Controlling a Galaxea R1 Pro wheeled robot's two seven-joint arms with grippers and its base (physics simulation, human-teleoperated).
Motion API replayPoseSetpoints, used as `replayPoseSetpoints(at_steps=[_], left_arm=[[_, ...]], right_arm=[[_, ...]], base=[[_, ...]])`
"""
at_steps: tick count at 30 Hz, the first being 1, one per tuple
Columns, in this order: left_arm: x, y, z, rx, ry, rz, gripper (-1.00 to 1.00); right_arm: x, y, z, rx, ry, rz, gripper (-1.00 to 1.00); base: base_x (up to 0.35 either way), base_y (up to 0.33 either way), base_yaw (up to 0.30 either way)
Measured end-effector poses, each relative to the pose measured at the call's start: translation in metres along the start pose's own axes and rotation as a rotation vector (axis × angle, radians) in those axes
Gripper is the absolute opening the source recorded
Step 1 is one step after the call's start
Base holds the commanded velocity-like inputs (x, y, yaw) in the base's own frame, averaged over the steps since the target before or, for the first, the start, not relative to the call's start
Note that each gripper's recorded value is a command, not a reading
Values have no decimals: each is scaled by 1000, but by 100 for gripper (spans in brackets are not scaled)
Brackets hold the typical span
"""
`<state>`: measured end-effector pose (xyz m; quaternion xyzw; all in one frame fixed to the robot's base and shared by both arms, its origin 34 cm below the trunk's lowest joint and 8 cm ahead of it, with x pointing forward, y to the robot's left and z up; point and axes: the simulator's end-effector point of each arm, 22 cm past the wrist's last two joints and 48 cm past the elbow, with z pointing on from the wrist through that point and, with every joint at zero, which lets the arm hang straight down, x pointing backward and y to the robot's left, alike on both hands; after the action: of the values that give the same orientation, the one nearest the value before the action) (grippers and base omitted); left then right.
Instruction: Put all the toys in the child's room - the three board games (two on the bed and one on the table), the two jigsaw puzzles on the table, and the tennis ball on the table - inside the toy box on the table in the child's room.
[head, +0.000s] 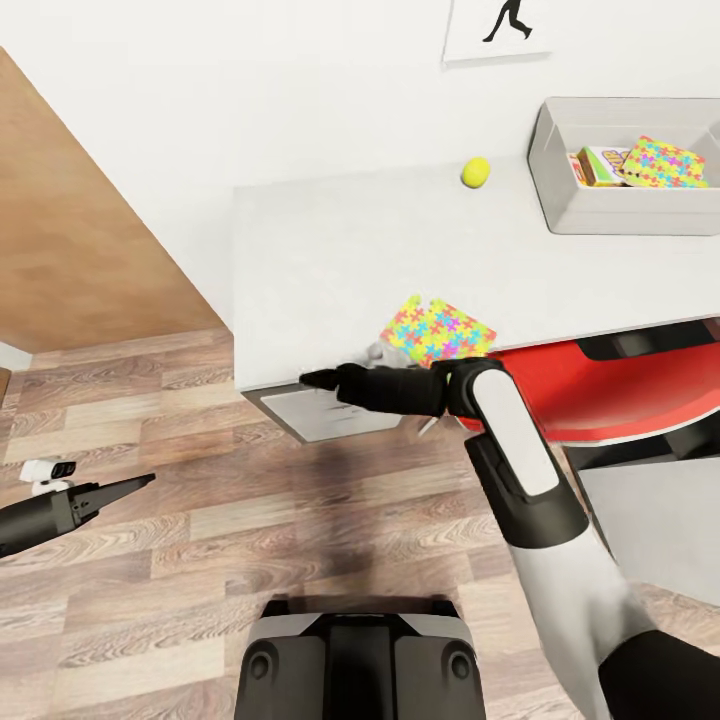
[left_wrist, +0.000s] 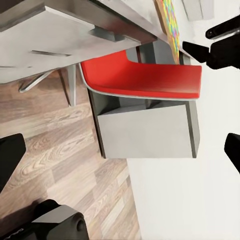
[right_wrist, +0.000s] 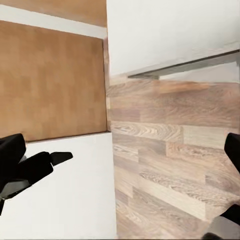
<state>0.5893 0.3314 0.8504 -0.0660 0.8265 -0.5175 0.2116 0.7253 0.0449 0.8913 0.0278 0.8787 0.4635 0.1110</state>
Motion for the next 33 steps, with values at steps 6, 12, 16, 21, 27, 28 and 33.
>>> replayPoseSetpoints(at_steps=[6, 12, 16, 21, 27, 28, 33], left_arm=[[0, 0, -1, -1, -2, 0, 100], [0, 3, -2, -5, -2, -8, 100], [1, 5, -3, -10, -3, -14, 100], [0, 6, -4, -13, -5, -15, 100], [0, 7, -5, -14, -7, -15, 100], [0, 7, -5, -14, -7, -15, 100], [0, 7, -5, -15, -7, -15, 100]], right_arm=[[38, -13, 8, -1, 53, 59, 100], [78, -4, 20, -30, 128, 62, 100], [89, 17, 25, -99, 153, 53, 100], [92, 26, 26, -128, 158, 51, 100], [99, 19, 25, -116, 166, 62, 100], [102, 16, 25, -112, 169, 69, 100], [147, -8, 26, -76, 217, 156, 100]], base=[[0, 0, 0], [-35, 9, 0], [-150, 58, 0], [-41, 15, 0], [-5, 2, 0], [-1, 0, 0], [0, 0, 0]])
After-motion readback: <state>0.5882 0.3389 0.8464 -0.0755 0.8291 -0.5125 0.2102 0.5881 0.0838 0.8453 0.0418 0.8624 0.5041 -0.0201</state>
